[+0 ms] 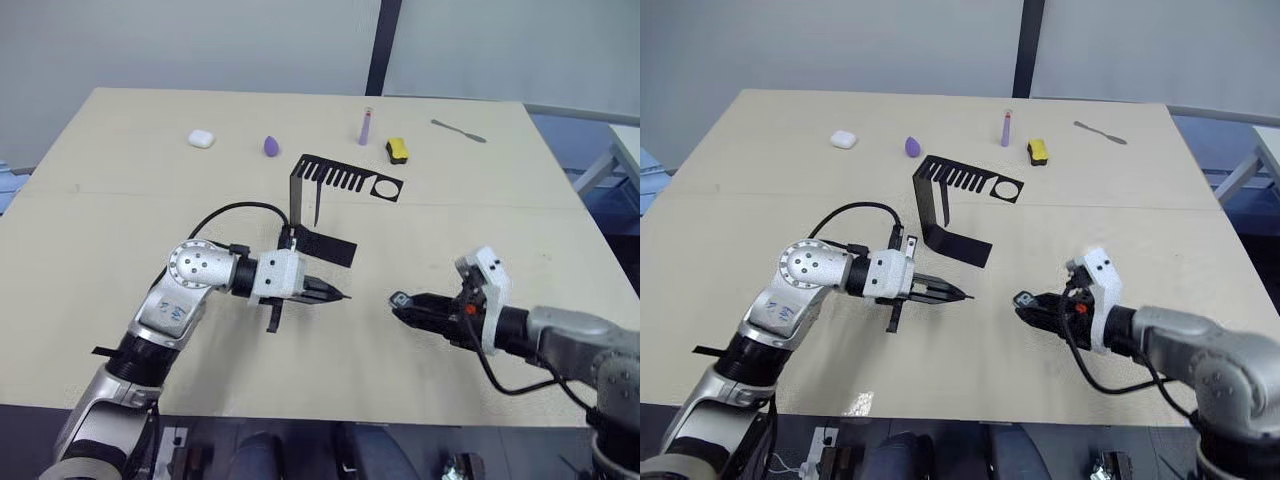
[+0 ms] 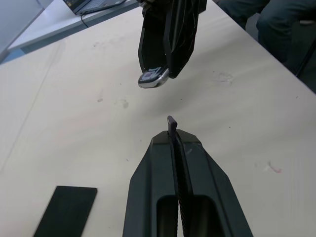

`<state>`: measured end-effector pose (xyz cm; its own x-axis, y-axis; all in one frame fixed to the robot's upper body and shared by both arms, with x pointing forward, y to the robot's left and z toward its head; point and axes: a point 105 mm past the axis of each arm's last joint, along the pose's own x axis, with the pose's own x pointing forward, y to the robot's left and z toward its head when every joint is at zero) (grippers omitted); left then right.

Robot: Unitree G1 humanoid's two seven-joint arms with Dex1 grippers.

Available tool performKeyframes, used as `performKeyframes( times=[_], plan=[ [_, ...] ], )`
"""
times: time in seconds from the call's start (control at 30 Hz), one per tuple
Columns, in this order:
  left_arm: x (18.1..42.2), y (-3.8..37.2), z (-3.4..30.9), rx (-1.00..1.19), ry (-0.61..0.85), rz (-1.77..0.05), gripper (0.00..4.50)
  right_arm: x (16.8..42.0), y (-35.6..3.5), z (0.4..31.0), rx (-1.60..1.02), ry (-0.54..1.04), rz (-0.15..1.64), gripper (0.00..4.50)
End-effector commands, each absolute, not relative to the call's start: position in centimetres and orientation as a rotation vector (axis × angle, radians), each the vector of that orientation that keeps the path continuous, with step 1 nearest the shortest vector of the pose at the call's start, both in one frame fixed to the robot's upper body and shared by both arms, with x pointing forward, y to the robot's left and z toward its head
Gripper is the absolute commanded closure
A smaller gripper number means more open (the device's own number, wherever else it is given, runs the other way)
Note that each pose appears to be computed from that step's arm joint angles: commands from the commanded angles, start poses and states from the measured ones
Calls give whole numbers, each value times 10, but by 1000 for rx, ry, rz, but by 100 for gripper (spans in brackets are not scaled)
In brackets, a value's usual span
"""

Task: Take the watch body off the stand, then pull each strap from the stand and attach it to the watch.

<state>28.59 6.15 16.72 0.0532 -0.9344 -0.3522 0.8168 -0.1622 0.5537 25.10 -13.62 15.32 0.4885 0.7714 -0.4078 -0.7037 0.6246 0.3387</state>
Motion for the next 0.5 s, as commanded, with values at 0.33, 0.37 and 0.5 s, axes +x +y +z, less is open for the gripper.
performKeyframes(
  times=[0.33, 0.37, 0.5],
  plan=[
    [295, 53, 167, 895, -255, -1524, 450, 261, -116, 153, 274, 685, 967, 300],
    [296, 53, 166, 901, -250, -1517, 450, 262, -116, 153, 279, 690, 965, 300],
    [296, 50, 165, 899, -253, -1517, 450, 264, -115, 154, 304, 702, 961, 300]
  ],
)
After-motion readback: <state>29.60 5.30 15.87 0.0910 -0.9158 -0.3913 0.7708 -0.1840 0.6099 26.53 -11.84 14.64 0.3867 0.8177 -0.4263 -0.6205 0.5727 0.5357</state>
